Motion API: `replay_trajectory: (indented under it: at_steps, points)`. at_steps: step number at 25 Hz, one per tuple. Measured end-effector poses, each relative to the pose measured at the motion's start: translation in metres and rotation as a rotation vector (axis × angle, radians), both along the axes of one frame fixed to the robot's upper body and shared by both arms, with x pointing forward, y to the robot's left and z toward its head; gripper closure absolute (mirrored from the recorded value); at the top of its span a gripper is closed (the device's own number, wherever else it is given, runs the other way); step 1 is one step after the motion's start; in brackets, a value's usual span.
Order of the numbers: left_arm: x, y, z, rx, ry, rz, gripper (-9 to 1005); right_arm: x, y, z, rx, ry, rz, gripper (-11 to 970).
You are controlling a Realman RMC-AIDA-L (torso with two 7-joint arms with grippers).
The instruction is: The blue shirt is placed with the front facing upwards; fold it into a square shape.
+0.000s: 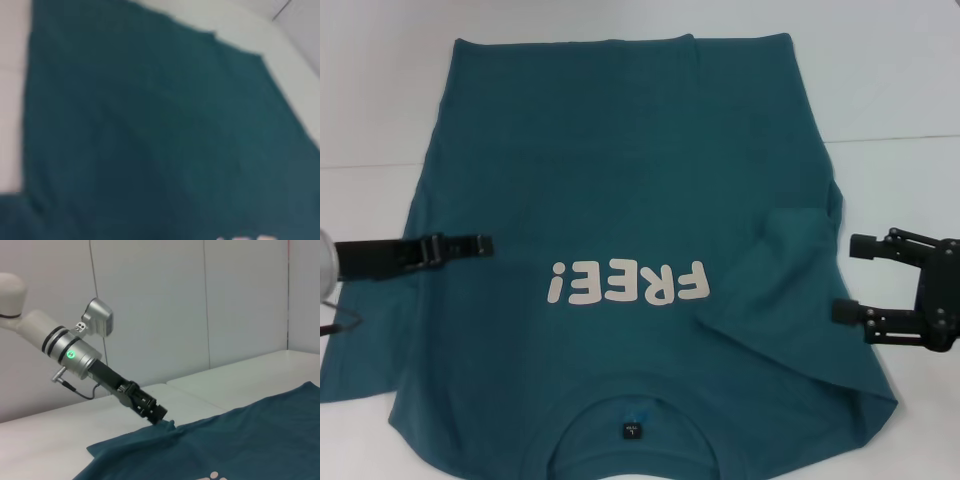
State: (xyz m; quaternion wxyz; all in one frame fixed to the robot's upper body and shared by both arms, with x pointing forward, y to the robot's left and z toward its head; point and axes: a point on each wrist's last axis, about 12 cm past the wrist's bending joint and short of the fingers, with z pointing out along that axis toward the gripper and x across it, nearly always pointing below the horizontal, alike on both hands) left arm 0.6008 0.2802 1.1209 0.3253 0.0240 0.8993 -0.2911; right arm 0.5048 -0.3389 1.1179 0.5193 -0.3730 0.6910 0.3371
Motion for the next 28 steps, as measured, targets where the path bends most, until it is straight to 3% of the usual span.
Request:
replay_trajectory:
  at_steps: [4, 10, 28]
  points:
    - [-0.002, 0.008, 0.01, 0.038, 0.085, 0.053, 122, 0.006, 0.004, 0.0, 0.004, -0.001, 0.003, 37]
    - [-0.006, 0.022, 0.028, 0.054, 0.1, 0.114, 122, 0.008, 0.01, -0.004, 0.033, 0.013, 0.006, 38]
    - [-0.025, 0.061, 0.019, 0.151, 0.272, 0.22, 122, 0.015, 0.02, -0.015, 0.081, 0.037, -0.009, 39]
